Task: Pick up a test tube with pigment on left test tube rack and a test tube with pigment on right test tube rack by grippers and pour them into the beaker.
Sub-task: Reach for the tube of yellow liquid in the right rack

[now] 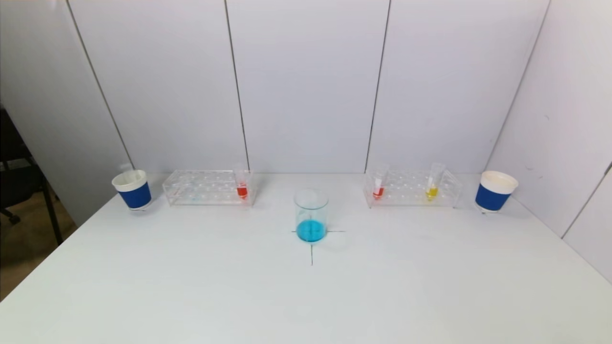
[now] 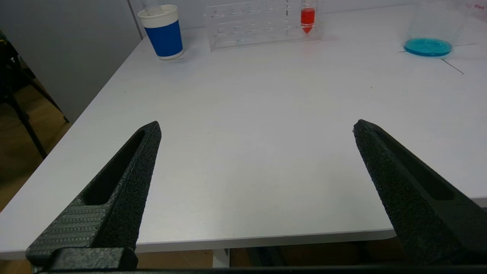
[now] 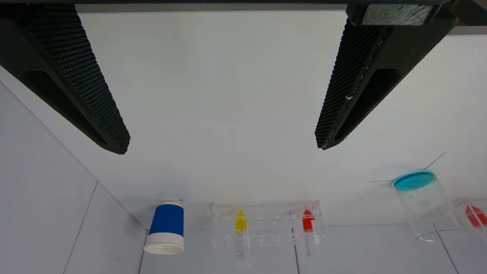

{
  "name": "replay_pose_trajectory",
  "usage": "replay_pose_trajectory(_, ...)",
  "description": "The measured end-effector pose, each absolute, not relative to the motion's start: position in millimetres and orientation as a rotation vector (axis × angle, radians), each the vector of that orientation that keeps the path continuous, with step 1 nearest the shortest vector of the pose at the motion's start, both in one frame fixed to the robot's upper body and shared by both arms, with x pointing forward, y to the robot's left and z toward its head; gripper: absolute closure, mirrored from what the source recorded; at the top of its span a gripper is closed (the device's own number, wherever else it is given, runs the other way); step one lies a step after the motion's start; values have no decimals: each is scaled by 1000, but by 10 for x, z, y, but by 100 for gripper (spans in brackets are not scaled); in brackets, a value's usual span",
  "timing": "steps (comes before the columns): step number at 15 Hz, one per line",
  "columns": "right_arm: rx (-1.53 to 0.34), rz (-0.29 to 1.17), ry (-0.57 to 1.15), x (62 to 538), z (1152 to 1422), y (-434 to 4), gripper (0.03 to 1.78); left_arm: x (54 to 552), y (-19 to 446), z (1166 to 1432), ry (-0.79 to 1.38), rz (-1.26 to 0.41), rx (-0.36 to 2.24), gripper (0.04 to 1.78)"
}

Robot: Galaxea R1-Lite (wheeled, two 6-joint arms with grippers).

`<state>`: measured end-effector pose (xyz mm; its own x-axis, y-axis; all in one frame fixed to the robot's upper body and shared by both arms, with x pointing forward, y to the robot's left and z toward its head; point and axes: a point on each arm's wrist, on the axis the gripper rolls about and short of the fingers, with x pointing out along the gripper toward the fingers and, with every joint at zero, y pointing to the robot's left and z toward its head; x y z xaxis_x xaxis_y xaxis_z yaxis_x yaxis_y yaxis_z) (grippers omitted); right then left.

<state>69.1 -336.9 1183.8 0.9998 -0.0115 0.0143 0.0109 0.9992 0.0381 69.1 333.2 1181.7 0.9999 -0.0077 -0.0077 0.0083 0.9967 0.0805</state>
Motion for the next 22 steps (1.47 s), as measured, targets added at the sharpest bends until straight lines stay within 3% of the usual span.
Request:
replay_pose_trajectory(9,22,-19,-39,666,11918,-3371,4,691,3332,11817,7,-8,81,6)
replay_pose_trajectory(16,-7,1,-81,537,12670,-3371,4,691,3332,11817,7,-8,81,6)
replay_pose_trajectory(22,-16,22,-54,1142,13284,-3360,4,691,3332,11817,7,-8,81,6)
